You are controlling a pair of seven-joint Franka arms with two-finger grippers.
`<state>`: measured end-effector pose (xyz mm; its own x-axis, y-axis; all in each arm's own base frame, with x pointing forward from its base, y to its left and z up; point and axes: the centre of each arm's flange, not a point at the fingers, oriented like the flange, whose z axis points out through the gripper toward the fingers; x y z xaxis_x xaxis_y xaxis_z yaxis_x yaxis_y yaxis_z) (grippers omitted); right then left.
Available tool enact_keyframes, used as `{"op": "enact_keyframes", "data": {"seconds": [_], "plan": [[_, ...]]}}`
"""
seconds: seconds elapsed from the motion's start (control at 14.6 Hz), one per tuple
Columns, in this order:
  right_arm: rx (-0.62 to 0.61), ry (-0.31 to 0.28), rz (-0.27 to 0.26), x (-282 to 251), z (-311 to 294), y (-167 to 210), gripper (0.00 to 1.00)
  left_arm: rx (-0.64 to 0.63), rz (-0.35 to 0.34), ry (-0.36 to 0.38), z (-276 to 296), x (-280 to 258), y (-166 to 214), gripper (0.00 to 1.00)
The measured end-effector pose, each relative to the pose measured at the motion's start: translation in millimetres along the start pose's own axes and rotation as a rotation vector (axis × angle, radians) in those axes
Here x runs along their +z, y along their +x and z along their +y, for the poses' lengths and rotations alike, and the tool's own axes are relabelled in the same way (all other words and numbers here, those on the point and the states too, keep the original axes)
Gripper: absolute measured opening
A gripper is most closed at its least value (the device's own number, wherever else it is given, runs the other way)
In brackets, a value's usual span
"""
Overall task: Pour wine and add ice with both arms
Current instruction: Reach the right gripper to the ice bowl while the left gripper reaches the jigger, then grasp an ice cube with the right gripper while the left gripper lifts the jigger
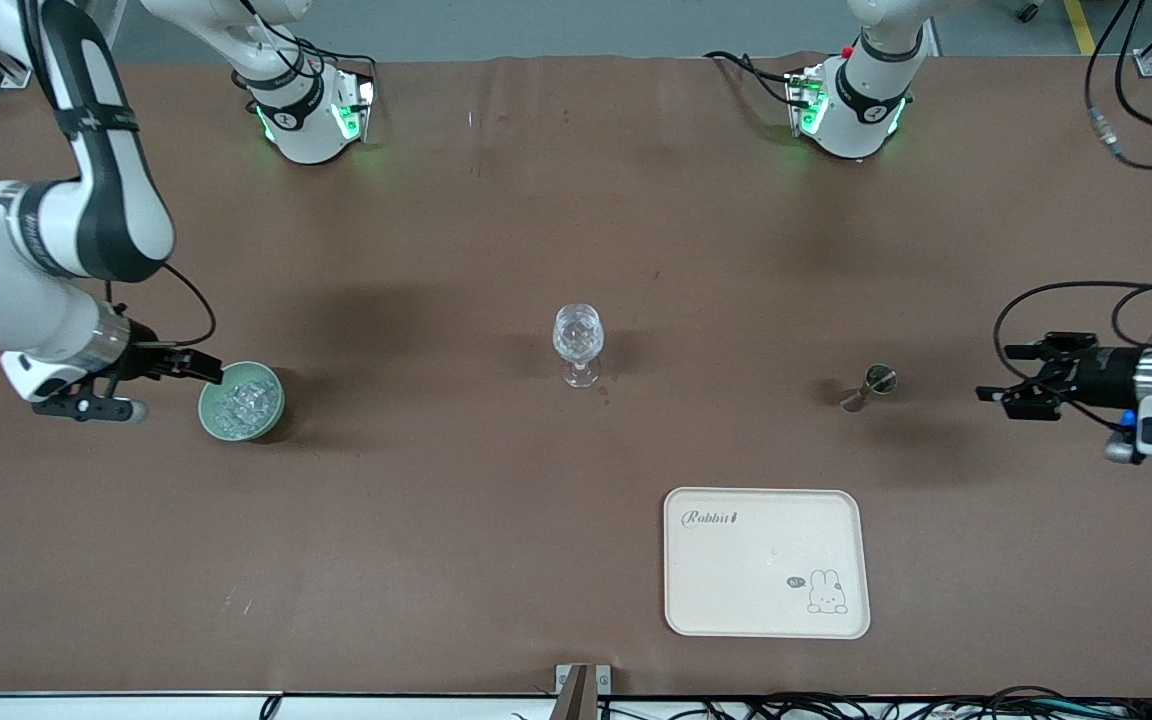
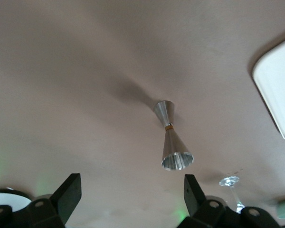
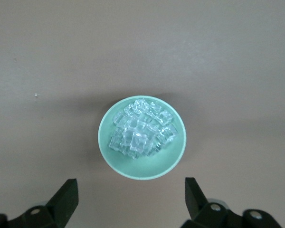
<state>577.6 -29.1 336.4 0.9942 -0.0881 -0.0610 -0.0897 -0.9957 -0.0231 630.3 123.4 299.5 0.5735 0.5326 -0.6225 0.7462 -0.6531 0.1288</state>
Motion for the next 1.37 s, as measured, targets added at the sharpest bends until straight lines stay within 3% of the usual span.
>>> {"op": "enact_keyframes", "data": {"seconds": [0.27,0.62,0.69,0.76,0.89,1.37], "plan": [[-0.023,-0.006,0.002,53.0,-12.6,-7.9,0.95,-0.101,-0.149,-0.086,-10.9,54.1,39.7,0.93],[-0.019,-0.01,0.011,80.6,-9.8,-2.9,0.89,-0.181,-0.282,-0.166,-12.5,103.5,63.2,0.89],[-0.018,-0.01,0.009,84.0,-9.2,-2.6,0.83,-0.191,-0.303,-0.177,-13.1,112.6,67.2,0.88],[-0.018,-0.011,0.011,86.9,-8.7,-2.2,0.83,-0.201,-0.324,-0.19,-13.5,121.0,70.7,0.87],[-0.018,-0.012,0.013,93.4,-8.4,-1.4,0.69,-0.218,-0.361,-0.214,-13.0,135.9,75.8,0.86],[-0.024,-0.014,0.013,108.7,-7.2,-7.9,0.59,-0.261,-0.437,-0.245,-12.0,170.2,83.2,0.82]]}}
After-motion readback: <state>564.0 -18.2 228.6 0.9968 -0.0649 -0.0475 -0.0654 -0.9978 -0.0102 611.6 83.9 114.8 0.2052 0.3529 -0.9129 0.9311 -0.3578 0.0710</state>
